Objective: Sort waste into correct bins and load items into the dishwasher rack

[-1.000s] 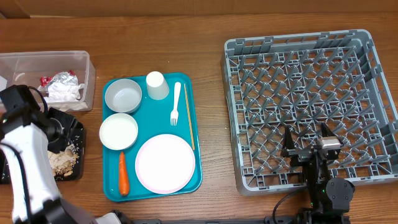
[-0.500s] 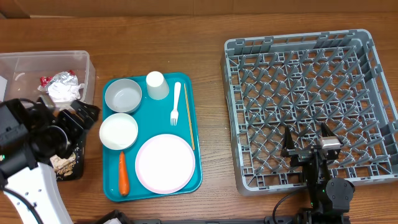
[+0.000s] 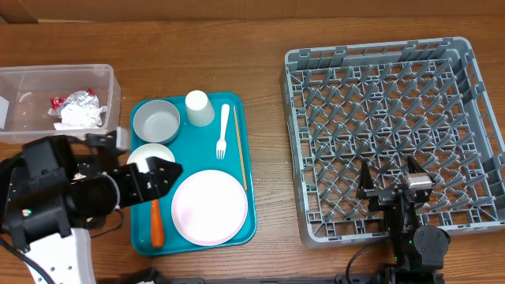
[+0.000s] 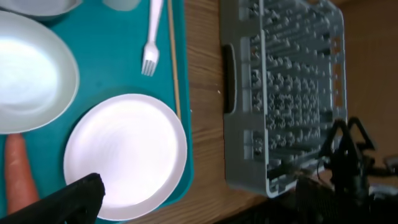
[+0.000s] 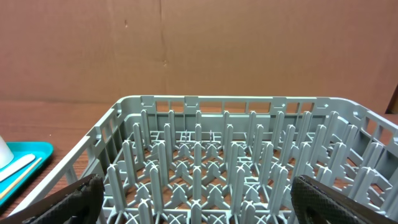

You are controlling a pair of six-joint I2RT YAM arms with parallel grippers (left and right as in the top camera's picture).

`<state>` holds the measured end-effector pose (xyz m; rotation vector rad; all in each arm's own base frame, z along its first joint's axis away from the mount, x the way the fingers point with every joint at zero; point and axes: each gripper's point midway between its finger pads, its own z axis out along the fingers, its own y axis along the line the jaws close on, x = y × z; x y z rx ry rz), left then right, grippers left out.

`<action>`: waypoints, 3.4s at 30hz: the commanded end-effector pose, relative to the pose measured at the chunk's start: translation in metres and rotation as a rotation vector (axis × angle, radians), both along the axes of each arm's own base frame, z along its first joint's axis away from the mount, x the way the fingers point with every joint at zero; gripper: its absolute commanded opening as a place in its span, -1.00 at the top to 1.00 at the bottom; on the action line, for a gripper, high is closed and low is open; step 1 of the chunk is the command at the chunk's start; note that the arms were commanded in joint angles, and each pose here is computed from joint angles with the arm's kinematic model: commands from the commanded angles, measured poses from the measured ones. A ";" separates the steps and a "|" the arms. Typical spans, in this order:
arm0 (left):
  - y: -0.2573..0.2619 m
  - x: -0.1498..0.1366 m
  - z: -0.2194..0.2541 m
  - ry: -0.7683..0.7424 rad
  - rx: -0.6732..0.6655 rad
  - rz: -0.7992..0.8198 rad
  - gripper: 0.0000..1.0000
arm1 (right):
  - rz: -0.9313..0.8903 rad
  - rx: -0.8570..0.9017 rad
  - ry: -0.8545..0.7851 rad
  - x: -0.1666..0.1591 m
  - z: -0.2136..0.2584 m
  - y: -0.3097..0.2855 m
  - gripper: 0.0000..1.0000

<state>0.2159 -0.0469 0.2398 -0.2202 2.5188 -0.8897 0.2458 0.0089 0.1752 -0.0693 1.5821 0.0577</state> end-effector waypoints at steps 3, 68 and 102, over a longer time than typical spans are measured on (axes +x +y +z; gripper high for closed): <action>-0.005 -0.001 -0.001 0.009 0.127 0.043 -1.00 | 0.000 0.000 -0.003 0.000 -0.002 0.000 -1.00; 0.001 0.016 -0.094 0.442 0.708 0.149 -1.00 | 0.000 0.000 -0.004 0.000 -0.002 0.000 -1.00; 0.041 0.061 -0.156 0.486 0.721 0.132 -1.00 | 0.000 0.000 -0.003 0.000 -0.002 0.000 -1.00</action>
